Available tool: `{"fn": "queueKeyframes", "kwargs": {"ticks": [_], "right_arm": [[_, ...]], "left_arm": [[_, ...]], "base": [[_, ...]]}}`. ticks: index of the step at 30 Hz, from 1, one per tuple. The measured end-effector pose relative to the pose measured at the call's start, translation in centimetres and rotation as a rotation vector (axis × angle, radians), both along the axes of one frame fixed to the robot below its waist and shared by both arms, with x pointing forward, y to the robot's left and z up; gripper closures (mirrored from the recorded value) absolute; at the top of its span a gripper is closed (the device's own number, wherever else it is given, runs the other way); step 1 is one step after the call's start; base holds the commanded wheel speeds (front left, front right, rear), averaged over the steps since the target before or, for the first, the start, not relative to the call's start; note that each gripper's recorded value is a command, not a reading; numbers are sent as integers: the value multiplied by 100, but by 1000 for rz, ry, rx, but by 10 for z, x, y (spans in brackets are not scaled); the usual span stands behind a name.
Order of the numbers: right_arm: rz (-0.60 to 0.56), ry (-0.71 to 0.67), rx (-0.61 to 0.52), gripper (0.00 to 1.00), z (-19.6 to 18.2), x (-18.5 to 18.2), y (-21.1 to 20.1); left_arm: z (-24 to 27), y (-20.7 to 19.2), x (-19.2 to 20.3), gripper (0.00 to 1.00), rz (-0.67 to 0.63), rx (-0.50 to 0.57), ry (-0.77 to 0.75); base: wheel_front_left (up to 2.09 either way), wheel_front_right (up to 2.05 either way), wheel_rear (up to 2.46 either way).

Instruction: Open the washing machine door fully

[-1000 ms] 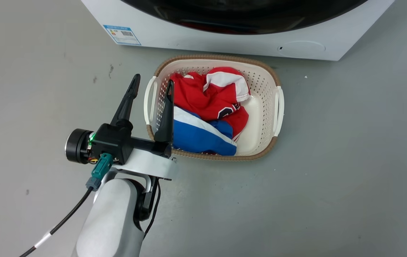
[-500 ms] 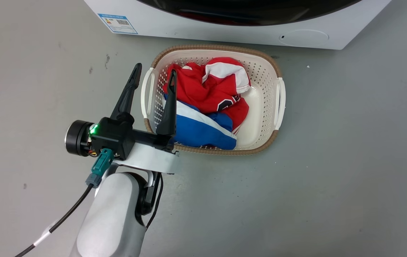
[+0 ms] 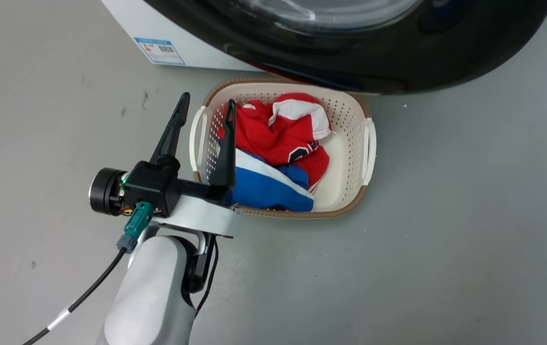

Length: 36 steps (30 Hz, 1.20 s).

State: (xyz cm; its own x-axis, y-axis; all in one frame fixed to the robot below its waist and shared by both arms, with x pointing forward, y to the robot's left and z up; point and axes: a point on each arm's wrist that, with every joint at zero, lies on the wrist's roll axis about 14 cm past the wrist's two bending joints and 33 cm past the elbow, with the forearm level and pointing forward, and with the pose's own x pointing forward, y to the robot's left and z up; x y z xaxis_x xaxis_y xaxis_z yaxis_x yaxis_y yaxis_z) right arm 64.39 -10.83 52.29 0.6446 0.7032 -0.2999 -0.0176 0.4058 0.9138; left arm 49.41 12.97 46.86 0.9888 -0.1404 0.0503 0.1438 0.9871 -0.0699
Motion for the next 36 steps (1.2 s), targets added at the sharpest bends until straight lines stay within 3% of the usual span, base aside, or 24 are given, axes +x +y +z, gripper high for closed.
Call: {"fn": "queueKeyframes", "kwargs": {"ticks": [16,36], "right_arm": [[329,47,-58,100,-4,-103,45],[689,-49,5,100,17,-232,144]], "left_arm": [[24,2,-36,0,1,-3,-19],[48,22,-94,0,59,-25,-48]], "base": [[0,0,0],[0,0,0]]}}
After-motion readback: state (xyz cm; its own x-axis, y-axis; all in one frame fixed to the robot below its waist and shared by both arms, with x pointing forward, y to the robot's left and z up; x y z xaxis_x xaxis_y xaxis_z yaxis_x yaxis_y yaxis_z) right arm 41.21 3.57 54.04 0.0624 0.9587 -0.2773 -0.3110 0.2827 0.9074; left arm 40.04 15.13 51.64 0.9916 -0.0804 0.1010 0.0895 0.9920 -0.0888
